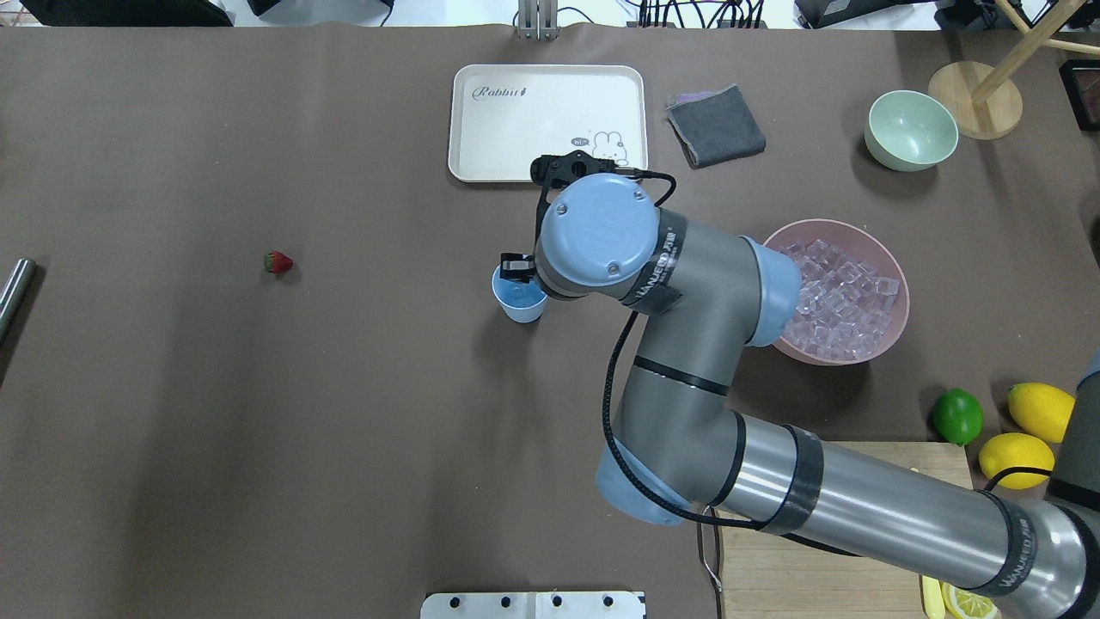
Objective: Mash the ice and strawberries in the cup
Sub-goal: 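Carry the ice cube to the blue cup and release it, then withdraw the right arm to the far corner while the left arm reaches toward the strawberry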
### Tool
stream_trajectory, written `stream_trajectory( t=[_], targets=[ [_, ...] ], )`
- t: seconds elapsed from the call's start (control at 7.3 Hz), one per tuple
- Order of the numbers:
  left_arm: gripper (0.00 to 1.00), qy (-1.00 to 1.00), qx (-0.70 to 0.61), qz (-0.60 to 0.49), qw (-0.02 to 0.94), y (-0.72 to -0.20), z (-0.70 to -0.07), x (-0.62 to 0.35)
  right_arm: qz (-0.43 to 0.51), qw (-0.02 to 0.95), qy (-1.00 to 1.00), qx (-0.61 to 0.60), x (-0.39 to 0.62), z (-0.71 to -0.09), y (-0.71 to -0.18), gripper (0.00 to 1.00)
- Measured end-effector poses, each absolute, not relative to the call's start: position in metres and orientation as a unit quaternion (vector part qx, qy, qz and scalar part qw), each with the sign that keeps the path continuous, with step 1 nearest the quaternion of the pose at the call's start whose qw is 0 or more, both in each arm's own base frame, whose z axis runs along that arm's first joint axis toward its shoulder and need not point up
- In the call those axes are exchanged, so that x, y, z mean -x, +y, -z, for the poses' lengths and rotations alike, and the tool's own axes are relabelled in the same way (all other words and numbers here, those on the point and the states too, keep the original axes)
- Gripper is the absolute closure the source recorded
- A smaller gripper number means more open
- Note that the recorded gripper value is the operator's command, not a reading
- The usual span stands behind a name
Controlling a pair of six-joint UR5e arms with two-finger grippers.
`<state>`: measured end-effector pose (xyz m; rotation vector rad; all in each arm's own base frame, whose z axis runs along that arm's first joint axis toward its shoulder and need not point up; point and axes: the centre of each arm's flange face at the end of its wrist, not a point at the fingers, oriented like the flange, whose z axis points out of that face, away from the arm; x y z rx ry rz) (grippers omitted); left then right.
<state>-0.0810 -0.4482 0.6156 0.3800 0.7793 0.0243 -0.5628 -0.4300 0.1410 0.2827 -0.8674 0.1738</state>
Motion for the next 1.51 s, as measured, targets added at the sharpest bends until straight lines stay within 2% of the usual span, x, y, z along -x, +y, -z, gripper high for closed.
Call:
stream_trajectory(
  t=[0.14,0.27,0.41,0.55,0.68,0.82,1.1,1.51],
  targets=[
    [0.01,0.377,-0.184,-0.012,0.907,-0.448,-0.616,0.081,-0.089,0.894,-0.417,-0.137,0.579,-0.132,-0.425,0.82],
    [0.01,0.377,-0.184,-0.012,0.908,-0.449,-0.616,0.081,-0.09,0.897,-0.411,-0.138,0.588,-0.136,-0.424,0.66],
    [0.01,0.377,-0.184,-0.012,0.908,-0.448,-0.616,0.081,-0.084,0.9,-0.404,-0.142,0.591,-0.141,-0.425,0.57],
    [0.01,0.377,-0.183,-0.012,0.908,-0.447,-0.617,0.081,-0.076,0.901,-0.4,-0.148,0.591,-0.143,-0.427,0.4],
    [0.01,0.377,-0.183,-0.012,0.908,-0.446,-0.617,0.081,-0.073,0.901,-0.399,-0.151,0.589,-0.143,-0.429,0.36],
    [0.01,0.377,-0.183,-0.012,0.908,-0.446,-0.618,0.081,-0.073,0.901,-0.4,-0.152,0.588,-0.141,-0.431,0.11],
    [0.02,0.377,-0.182,-0.011,0.908,-0.448,-0.616,0.08,-0.074,0.9,-0.401,-0.153,0.58,-0.143,-0.432,0.01],
    [0.02,0.398,-0.159,-0.008,0.903,-0.474,-0.581,0.022,-0.017,0.907,-0.388,-0.161,0.494,-0.212,-0.438,0.01]
  ],
)
